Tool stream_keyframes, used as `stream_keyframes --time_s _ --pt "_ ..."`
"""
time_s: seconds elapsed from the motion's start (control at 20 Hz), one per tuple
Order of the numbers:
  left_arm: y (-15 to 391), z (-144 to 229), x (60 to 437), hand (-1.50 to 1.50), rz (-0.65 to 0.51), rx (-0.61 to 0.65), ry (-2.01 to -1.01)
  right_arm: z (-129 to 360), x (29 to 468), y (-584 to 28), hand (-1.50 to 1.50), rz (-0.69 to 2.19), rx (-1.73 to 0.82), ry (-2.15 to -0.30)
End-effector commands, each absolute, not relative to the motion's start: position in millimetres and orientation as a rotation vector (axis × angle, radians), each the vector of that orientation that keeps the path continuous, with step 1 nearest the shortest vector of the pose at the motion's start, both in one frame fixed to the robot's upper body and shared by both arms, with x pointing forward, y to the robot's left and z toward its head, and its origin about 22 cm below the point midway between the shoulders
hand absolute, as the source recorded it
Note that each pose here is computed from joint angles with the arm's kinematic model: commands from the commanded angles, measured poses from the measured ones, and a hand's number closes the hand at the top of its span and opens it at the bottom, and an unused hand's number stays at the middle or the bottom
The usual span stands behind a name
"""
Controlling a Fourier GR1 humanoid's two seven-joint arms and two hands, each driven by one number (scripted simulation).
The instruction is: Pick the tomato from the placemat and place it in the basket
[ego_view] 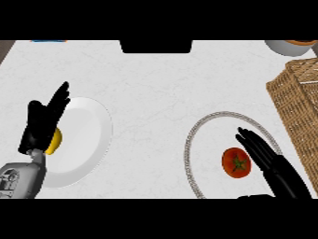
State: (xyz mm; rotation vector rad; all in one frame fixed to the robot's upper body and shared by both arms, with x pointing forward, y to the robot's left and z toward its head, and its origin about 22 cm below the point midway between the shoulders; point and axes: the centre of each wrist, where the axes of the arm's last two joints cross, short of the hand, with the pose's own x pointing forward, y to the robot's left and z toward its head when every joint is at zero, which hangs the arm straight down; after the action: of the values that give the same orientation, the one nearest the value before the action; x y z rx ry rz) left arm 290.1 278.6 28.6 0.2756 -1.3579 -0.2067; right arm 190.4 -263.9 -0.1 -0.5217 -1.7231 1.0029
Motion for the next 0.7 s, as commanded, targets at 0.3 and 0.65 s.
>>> stream_keyframes --time_s 0.3,0.65 --pt "267.3 26.0 301.4 0.00 -0.195 0.270 -1.355 -22.1 196.6 -262.9 -1.50 1.005 -0.509 -1.708" --pt "264.6 39.7 292.2 0.00 -0.214 0.286 -1.367 -18.9 207.8 -251.8 1.50 1.104 -0.642 -1.795"
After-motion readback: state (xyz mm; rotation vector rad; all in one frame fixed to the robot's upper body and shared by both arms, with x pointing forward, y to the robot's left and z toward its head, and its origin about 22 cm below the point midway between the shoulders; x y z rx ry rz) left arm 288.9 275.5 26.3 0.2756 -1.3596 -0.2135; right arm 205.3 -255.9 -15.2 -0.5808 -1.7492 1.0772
